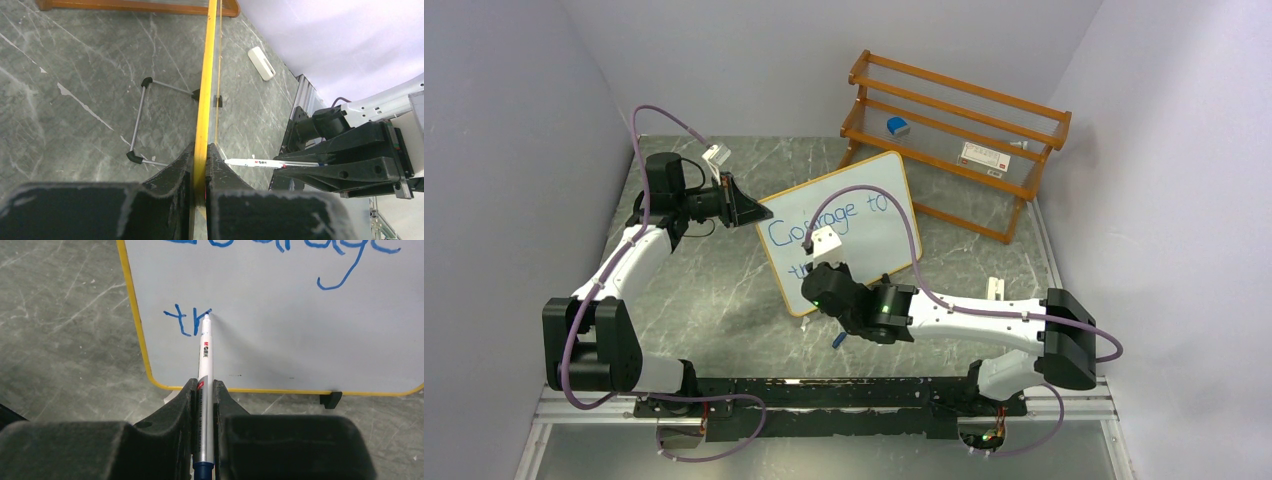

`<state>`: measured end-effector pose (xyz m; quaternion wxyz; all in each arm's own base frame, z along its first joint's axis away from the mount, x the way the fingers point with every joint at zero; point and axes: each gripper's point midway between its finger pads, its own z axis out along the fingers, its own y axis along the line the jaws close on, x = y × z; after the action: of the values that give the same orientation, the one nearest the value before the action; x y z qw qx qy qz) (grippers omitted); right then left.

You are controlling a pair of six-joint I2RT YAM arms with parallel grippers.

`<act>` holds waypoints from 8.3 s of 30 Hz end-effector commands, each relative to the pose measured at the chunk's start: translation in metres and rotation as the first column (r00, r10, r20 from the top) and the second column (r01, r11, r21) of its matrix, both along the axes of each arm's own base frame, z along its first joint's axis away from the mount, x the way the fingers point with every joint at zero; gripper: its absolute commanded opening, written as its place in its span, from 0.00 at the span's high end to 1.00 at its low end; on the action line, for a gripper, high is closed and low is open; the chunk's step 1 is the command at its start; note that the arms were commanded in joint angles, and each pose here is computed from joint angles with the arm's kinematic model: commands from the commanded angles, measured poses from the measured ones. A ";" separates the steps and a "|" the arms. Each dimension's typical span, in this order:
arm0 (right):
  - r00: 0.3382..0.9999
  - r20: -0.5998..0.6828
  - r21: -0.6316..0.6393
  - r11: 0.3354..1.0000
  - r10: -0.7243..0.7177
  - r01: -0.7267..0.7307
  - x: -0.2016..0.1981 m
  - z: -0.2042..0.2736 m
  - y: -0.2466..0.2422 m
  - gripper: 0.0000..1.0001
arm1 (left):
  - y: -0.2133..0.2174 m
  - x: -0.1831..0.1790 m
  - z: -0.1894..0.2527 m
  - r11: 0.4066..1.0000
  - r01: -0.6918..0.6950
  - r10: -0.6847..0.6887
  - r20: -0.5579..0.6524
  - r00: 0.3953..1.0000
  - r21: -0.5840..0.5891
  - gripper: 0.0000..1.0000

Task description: Write a sentence on the whiteboard

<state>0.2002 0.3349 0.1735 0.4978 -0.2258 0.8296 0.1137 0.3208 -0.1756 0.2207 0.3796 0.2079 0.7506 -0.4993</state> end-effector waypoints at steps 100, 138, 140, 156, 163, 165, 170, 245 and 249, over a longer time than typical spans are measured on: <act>0.997 0.029 0.010 0.997 -0.076 0.075 0.016 0.000 -0.017 1.00 | -0.004 -0.001 -0.026 0.998 -0.017 0.021 -0.055 0.998 0.062 0.95; 0.994 -0.105 -0.092 0.996 -0.011 0.002 -0.004 -0.040 -0.017 1.00 | -0.004 -0.001 -0.025 0.998 -0.016 0.019 -0.050 0.999 0.061 0.95; 0.994 -0.112 -0.093 0.996 -0.007 -0.004 -0.005 -0.041 -0.017 1.00 | -0.004 0.000 -0.026 0.998 -0.017 0.021 -0.054 0.998 0.061 0.95; 0.989 -0.139 -0.069 0.996 0.051 -0.061 -0.015 -0.040 -0.008 1.00 | -0.004 0.000 -0.026 0.998 -0.020 0.024 -0.053 0.998 0.065 0.95; 0.992 -0.116 -0.052 0.997 0.056 -0.062 -0.014 -0.026 -0.011 1.00 | -0.004 0.000 -0.027 0.998 -0.020 0.024 -0.053 0.998 0.067 0.95; 0.994 -0.100 -0.046 0.997 0.052 -0.057 -0.013 -0.020 -0.014 1.00 | -0.004 0.000 -0.026 0.997 -0.021 0.025 -0.054 0.998 0.068 0.95; 0.999 -0.047 -0.046 0.999 0.007 -0.009 -0.002 -0.007 -0.026 1.00 | -0.003 0.000 -0.026 0.997 -0.022 0.025 -0.053 0.998 0.069 0.95; 0.997 0.004 0.033 0.996 -0.080 0.079 0.043 -0.007 -0.054 1.00 | -0.003 0.001 -0.030 0.997 -0.021 0.025 -0.061 0.998 0.073 0.95; 0.998 -0.012 0.025 0.998 -0.057 0.057 0.039 -0.009 -0.053 1.00 | -0.003 0.001 -0.029 0.997 -0.023 0.027 -0.059 0.998 0.074 0.95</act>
<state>0.2400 0.2770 0.1638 0.4997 -0.1904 0.8399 0.0923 0.3221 -0.1754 0.2186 0.3806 0.2075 0.7531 -0.4949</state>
